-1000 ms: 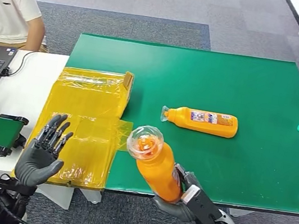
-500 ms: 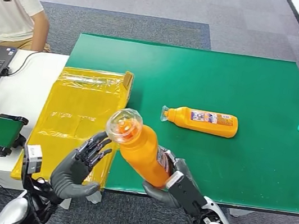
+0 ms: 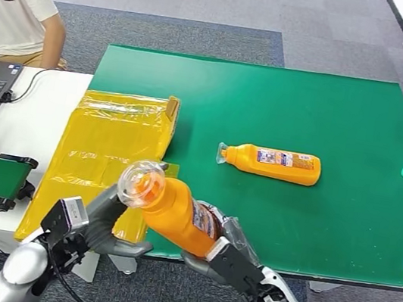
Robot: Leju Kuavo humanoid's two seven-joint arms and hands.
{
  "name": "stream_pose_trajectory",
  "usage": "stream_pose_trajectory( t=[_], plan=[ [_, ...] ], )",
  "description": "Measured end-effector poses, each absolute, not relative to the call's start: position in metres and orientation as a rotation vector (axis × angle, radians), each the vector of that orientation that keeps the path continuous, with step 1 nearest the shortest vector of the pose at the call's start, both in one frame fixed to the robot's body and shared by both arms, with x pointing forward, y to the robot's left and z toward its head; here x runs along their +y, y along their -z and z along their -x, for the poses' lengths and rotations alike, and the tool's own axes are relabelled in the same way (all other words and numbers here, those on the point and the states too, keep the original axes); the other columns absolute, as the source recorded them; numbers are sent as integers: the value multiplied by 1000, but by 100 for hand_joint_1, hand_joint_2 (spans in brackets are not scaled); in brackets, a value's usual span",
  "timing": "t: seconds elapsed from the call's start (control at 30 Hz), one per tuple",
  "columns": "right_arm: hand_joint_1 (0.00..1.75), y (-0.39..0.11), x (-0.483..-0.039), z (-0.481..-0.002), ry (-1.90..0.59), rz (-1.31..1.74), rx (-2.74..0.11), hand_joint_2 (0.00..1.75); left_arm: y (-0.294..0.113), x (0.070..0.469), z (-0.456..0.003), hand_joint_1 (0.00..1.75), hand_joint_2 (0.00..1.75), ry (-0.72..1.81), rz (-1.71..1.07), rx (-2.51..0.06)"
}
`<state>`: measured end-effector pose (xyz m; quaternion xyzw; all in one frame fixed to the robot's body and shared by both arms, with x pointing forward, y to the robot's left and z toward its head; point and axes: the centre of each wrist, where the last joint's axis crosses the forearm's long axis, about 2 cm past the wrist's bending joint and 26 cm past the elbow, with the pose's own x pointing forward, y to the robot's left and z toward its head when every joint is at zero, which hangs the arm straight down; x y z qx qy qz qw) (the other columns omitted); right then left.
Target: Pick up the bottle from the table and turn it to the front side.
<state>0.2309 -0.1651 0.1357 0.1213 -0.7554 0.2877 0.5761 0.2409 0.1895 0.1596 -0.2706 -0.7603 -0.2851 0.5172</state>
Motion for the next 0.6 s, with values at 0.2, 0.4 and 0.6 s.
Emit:
stream_pose_trajectory(
  t=[0.2, 0.4, 0.6],
  plan=[
    [175, -134, -161, -227, -678, -305, -1777, 175, -177, 189, -250, 0, 175, 704, 654, -1899],
    [175, -135, -158, -227, -674, -315, -1783, 175, -180, 184, -250, 0, 175, 668, 721, -1904],
    [175, -136, -157, -228, -665, -318, -1788, 175, -181, 173, -245, 0, 175, 648, 812, -1891]
  ],
)
